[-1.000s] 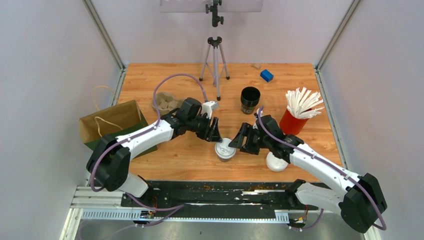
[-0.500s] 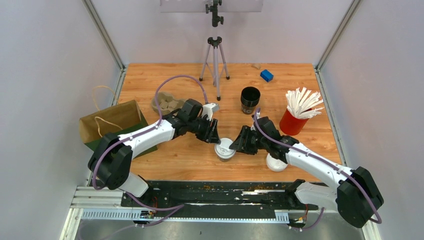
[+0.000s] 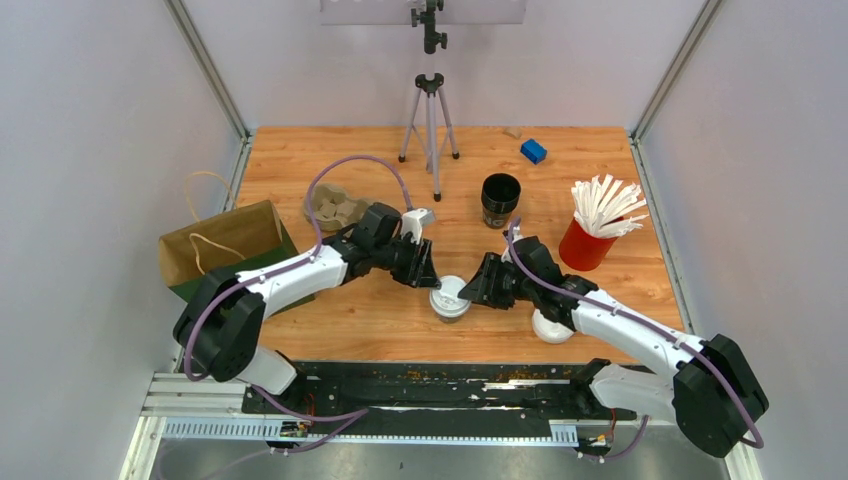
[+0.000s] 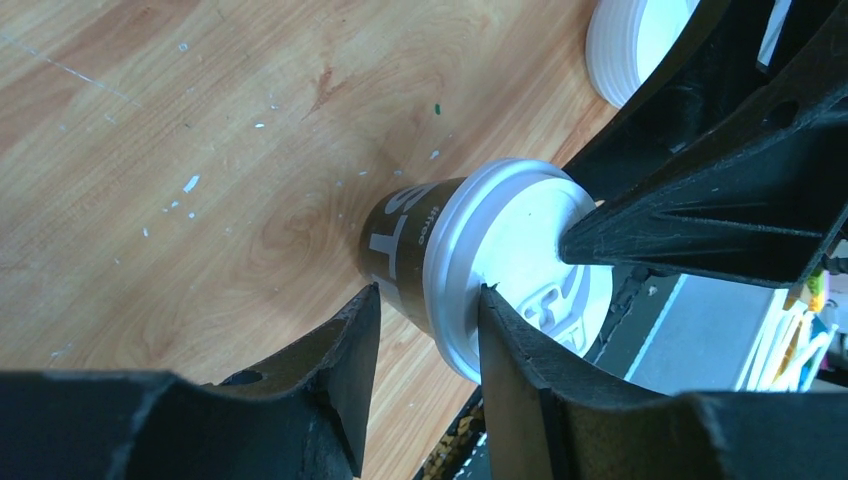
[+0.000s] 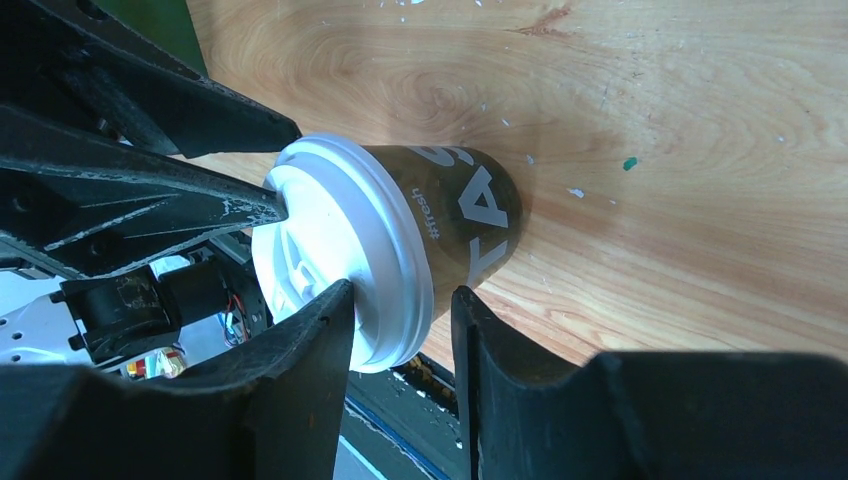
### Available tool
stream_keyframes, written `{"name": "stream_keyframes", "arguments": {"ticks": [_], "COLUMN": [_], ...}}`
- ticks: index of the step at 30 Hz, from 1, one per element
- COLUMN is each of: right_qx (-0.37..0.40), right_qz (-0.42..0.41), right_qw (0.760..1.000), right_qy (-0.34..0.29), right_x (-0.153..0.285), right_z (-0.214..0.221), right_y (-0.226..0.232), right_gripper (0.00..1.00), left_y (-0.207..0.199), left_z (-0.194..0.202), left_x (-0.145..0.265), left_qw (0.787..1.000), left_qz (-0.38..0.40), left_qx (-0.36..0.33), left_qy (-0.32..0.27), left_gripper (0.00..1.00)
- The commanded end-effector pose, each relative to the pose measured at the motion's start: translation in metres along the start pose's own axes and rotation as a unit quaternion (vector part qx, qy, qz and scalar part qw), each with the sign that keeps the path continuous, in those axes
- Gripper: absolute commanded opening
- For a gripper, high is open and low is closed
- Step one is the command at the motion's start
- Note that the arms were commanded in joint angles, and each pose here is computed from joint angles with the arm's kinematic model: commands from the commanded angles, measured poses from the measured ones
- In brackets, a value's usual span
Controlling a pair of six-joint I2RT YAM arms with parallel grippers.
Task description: Pack the takeout coffee
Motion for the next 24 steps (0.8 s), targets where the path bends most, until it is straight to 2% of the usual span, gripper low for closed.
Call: {"name": "stream_keyframes", "arguments": {"ticks": [1, 11, 16, 19, 24], "right_qx": [0.026, 0.157, 0.191, 0.206, 0.222], "right_qz": [0.039, 0.003, -0.023, -0.034, -0.041], "right_qw": [0.999, 0.988, 0.981, 0.977, 0.973], "right_qy": [0.022, 0.013, 0.030, 0.043, 0.045], "right_x": [-0.004, -0.004, -0.011, -0.015, -0.020], "right_z": [0.017, -0.019, -0.028, -0.030, -0.040], "right_y": [-0.024, -0.005, 0.001, 0.003, 0.006], "right_gripper": [0.40, 0.44, 0.49, 0.51, 0.52], "left_y": [0.049, 0.016, 0.012, 0.006, -0.013], "left_z": [0.054, 0.051, 0.056, 0.056, 0.035], "left_x": [-0.008, 0.019, 0.024, 0.026, 0.032], "left_qw": [0.993, 0.996, 0.995, 0.994, 0.992], "left_qz": [-0.087, -0.026, -0.014, 0.003, 0.045], "left_qx": [0.051, 0.082, 0.101, 0.108, 0.095], "left_qy": [0.058, 0.000, -0.019, -0.031, -0.067], "left_gripper": [0.45, 0.46, 0.46, 0.51, 0.55]}}
Point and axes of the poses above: each gripper's point midway between its finger pads, its own x axis back along the fingers, its own y axis along the line the jaws close on, z = x × y, the point moved 4 cm from there along x, back along the fingers, and after that the axes turned 9 degrees about x, right-handed, at the moved point
